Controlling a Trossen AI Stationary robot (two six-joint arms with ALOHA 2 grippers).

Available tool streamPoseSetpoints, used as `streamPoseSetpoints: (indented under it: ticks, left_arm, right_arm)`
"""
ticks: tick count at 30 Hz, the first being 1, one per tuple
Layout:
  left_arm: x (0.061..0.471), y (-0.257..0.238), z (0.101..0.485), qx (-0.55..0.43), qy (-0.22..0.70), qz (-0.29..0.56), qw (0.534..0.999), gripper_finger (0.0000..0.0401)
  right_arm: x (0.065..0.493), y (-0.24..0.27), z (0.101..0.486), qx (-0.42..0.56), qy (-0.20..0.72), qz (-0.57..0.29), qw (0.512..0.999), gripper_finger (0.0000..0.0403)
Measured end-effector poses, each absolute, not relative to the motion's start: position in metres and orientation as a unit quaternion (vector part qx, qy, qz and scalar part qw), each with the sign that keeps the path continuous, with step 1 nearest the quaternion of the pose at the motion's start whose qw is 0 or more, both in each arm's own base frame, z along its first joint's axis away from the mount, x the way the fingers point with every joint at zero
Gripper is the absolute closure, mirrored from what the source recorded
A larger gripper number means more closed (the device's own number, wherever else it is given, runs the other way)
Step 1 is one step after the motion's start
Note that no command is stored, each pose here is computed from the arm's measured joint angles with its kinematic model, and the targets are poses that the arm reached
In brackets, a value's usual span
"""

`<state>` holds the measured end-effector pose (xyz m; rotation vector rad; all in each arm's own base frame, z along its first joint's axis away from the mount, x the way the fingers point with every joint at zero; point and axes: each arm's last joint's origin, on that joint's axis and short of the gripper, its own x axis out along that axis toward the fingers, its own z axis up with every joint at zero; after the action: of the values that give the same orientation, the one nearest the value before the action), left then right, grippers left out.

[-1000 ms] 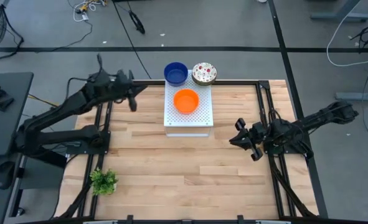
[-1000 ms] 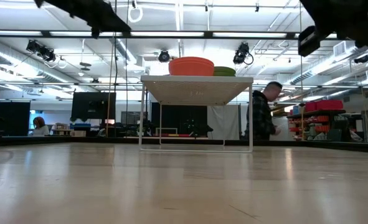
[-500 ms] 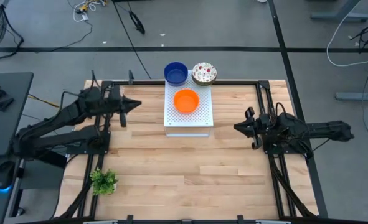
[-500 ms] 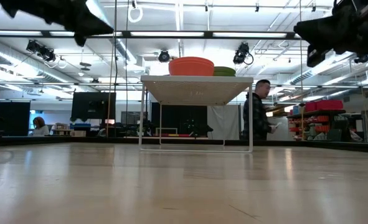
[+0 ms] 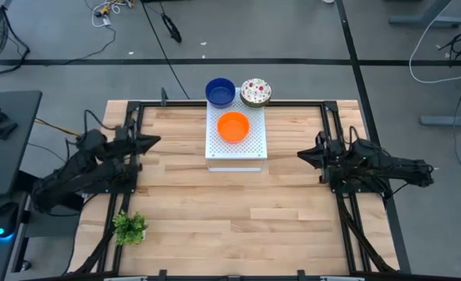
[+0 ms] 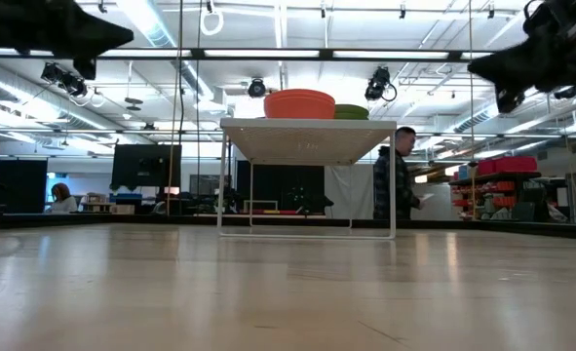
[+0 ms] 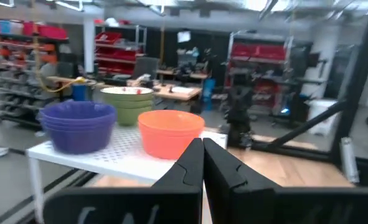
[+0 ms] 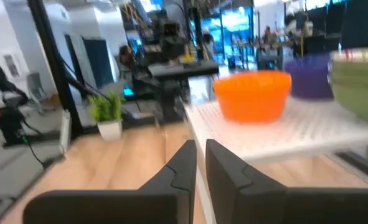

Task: Pick & Place Mini bowls
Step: Return to Home Position

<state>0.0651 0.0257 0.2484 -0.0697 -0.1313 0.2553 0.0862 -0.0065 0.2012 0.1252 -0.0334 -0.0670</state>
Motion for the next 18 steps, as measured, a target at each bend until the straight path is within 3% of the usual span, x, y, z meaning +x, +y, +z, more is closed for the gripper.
streamPoseSetpoints:
  ticks: [8, 18]
  left_arm:
    - [0.071, 0.026, 0.228, -0.062, -0.044, 0.097, 0.992, 0.0397]
    - [0.084, 0.024, 0.202, -0.062, -0.045, 0.065, 0.995, 0.0398]
  right_arm:
    - [0.096, -0.007, 0.175, 0.080, -0.046, -0.027, 0.995, 0.0363]
    - [0.096, -0.007, 0.177, 0.072, -0.052, -0.030, 0.996, 0.0363]
